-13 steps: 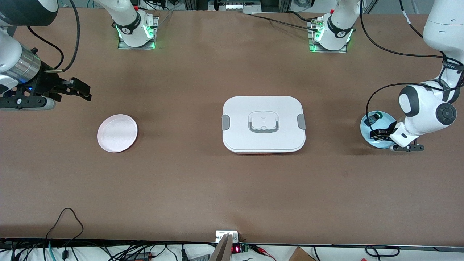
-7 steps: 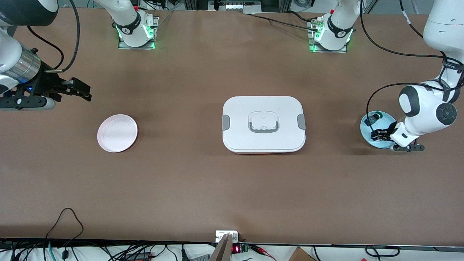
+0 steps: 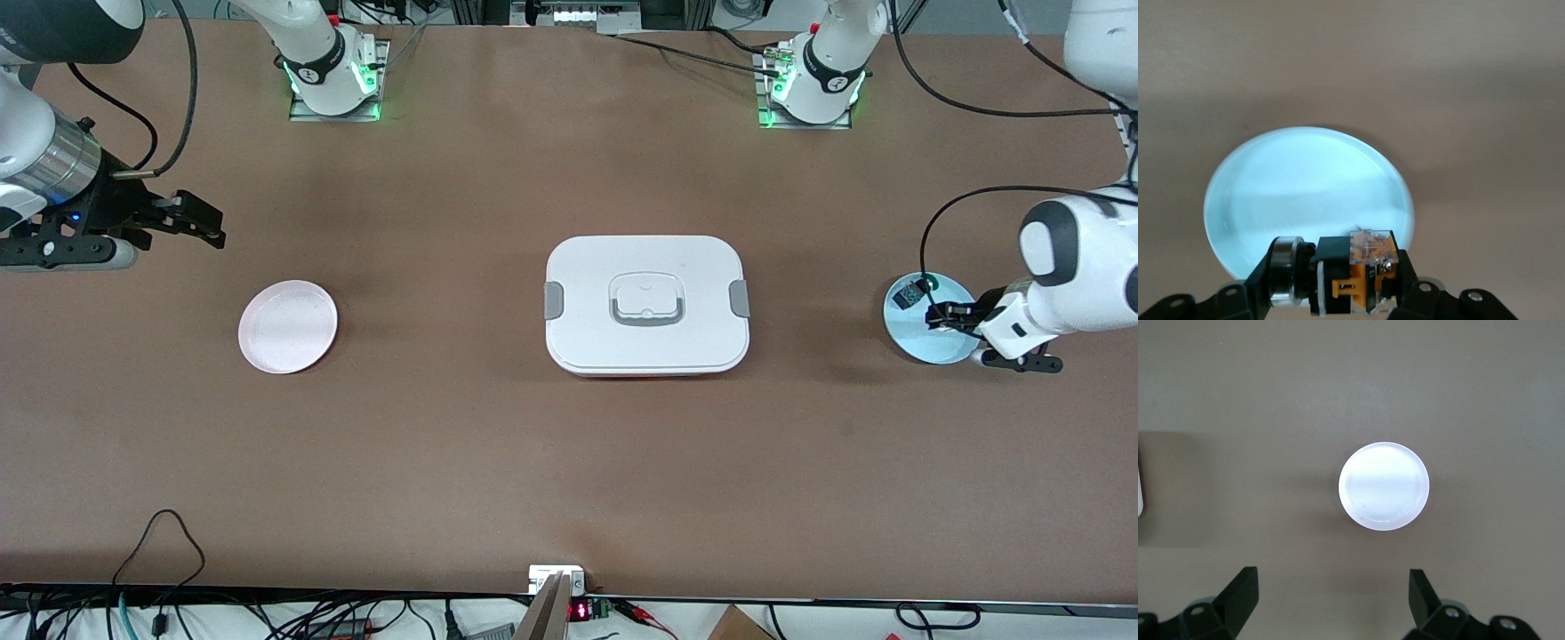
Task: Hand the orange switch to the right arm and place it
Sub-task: 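Close the left gripper on the orange switch and lift it, then carry the switch over the box while the right gripper reaches toward it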
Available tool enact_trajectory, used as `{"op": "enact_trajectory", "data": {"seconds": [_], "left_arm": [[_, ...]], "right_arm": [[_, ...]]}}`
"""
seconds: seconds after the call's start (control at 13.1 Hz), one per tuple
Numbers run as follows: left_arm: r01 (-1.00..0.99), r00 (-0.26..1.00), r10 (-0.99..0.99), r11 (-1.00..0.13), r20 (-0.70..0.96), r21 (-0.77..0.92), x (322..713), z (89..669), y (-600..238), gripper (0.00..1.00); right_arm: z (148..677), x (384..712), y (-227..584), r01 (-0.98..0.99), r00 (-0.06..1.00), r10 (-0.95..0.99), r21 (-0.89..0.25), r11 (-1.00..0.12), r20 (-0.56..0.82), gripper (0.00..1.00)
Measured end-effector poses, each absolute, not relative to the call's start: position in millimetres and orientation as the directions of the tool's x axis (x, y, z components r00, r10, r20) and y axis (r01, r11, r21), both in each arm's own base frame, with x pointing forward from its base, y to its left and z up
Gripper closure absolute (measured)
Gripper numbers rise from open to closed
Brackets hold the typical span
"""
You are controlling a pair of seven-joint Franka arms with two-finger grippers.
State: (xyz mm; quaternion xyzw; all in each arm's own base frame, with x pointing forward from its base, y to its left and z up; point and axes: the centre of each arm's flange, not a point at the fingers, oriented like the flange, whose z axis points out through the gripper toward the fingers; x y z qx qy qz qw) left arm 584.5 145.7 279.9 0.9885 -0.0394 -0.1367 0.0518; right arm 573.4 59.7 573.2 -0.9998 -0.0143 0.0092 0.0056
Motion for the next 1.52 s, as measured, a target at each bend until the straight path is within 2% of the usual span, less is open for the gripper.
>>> {"op": "enact_trajectory", "data": {"seconds": [0.15,0.46,0.76,0.99,1.07,1.22,1.37,1.52], "left_arm": [[-0.092,0.943,-0.158,-0.969,-0.292,0.228,597,328,119,0.28],[-0.225,0.936,-0.326,-0.845,-0.133,0.484,620,374,53,0.28],[-0.385,0.904,-0.395,-0.587,0.163,0.712,631,393,0,0.28],[-0.552,0.824,-0.352,-0.322,0.444,0.769,641,406,-47,0.28],[-0.589,0.798,-0.327,-0.24,0.507,0.772,642,411,-74,0.28],[-0.674,0.729,-0.259,-0.108,0.634,0.731,643,426,-127,0.28],[-0.787,0.612,-0.126,-0.006,0.78,0.617,644,439,-169,0.28],[-0.879,0.476,-0.018,0.016,0.879,0.476,645,435,-205,0.28]], "right_arm": [[576,577,61,0.03,0.999,0.029,-0.014,-0.999,0.017,0.0],[548,599,67,0.035,0.999,0.035,-0.007,-0.999,0.039,0.0],[517,606,72,0.083,0.996,0.084,-0.025,-0.996,-0.036,0.0],[508,594,78,0.258,0.953,0.279,-0.161,-0.952,-0.118,0.0],[506,591,84,0.275,0.942,0.311,-0.241,-0.931,-0.123,0.0],[494,590,98,0.246,0.934,0.331,-0.428,-0.87,-0.135,0.0],[467,597,121,0.156,0.936,0.314,-0.611,-0.776,-0.159,0.0],[433,608,144,0.019,0.94,0.272,-0.762,-0.647,-0.207,0.0]]}}
